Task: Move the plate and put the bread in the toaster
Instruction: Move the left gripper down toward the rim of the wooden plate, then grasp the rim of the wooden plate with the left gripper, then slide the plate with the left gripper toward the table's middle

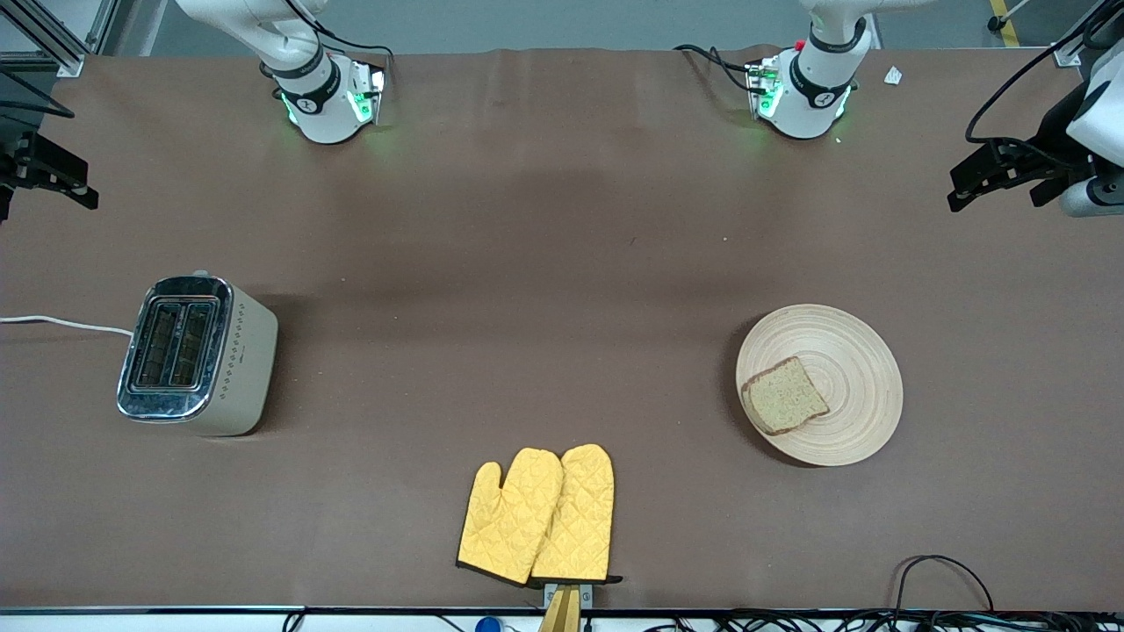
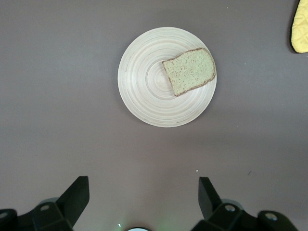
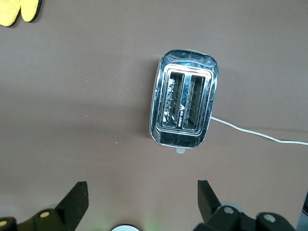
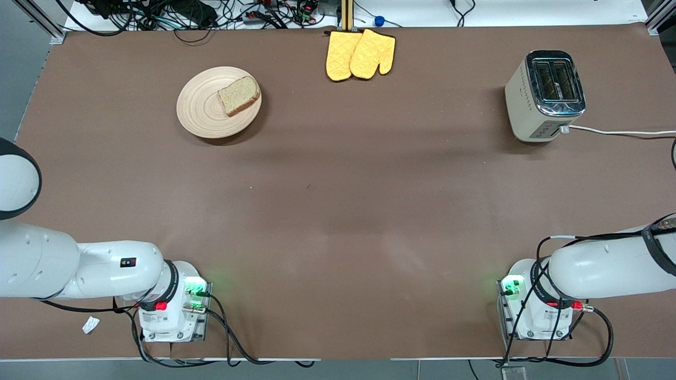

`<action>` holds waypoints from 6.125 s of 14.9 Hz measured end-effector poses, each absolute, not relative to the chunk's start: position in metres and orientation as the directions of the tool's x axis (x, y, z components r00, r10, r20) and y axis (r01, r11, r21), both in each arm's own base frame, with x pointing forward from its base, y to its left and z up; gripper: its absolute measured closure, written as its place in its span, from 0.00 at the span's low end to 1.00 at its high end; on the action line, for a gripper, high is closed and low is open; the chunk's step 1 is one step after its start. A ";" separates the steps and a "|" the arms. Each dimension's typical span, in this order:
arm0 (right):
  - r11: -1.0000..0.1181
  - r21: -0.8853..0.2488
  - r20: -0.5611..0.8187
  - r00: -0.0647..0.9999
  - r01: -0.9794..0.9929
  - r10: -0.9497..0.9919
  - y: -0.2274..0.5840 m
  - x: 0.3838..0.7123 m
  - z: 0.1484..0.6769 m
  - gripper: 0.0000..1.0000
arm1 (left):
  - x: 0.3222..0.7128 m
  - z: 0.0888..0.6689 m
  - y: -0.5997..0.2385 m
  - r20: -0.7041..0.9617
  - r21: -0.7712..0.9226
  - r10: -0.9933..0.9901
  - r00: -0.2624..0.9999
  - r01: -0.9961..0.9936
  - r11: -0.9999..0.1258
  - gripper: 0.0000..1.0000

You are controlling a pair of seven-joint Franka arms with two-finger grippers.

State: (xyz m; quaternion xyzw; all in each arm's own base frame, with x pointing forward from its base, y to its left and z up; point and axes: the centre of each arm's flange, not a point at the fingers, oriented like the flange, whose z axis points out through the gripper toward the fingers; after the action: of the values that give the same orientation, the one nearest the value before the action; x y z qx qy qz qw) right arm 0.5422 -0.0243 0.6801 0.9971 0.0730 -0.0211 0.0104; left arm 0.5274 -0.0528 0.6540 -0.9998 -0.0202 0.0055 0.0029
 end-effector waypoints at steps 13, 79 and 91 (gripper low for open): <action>-0.989 0.018 -0.044 0.988 0.146 0.145 -0.024 0.542 0.680 0.00 | 0.583 0.580 0.000 -0.132 -0.003 0.105 0.986 0.106 -0.994 0.00; -0.989 0.015 -0.056 0.988 0.147 0.146 -0.023 0.541 0.678 0.00 | 0.664 0.143 0.181 0.002 0.774 0.044 0.999 0.026 -0.633 0.72; -0.989 0.015 -0.057 0.988 0.148 0.147 -0.023 0.541 0.678 0.00 | 0.682 0.163 0.125 0.087 0.809 -0.114 0.990 -0.138 -0.572 0.90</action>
State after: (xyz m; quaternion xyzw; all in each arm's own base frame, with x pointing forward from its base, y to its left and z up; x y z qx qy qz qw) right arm 0.5411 -0.0231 0.6782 0.9968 0.0739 -0.0277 0.0096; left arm 0.6825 0.1245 0.1629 -0.8864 0.0710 -0.0127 -0.4572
